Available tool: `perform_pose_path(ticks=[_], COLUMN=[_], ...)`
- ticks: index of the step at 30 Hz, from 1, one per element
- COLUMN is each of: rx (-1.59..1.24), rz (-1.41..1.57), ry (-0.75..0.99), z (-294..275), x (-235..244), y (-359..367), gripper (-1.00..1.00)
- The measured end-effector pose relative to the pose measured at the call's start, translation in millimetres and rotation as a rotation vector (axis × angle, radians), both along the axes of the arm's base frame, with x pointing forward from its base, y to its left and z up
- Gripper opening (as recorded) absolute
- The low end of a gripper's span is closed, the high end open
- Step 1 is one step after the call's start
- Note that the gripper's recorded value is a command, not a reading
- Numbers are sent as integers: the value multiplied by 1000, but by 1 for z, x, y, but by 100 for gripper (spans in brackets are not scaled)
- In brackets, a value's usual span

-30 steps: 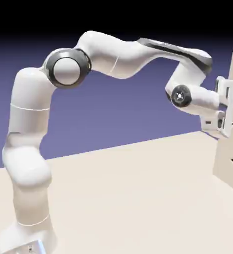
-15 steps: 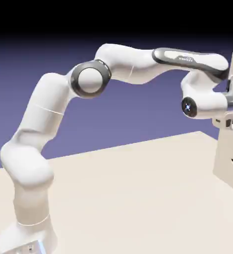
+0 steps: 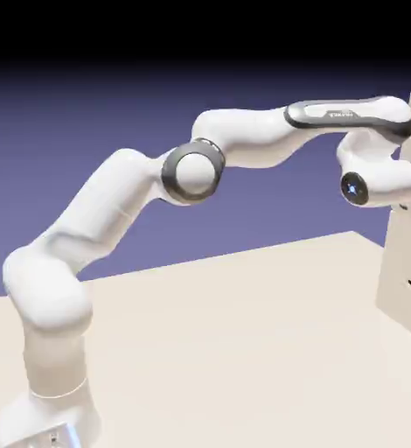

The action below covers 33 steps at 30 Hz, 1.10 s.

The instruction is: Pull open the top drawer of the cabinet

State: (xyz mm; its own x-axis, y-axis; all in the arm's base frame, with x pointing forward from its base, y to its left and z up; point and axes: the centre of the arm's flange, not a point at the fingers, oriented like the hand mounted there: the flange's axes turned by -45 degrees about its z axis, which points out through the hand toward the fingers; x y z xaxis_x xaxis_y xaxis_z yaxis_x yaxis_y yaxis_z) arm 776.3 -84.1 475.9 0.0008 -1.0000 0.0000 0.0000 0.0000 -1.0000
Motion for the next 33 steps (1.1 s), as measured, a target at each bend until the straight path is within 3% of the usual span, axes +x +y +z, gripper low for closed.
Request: perform_pose_path(ticks=[16,33], rx=[0,0], rz=[0,0], ry=[-1,-1], z=[0,0], x=[-91,-250], y=[0,0], gripper=[-100,-100])
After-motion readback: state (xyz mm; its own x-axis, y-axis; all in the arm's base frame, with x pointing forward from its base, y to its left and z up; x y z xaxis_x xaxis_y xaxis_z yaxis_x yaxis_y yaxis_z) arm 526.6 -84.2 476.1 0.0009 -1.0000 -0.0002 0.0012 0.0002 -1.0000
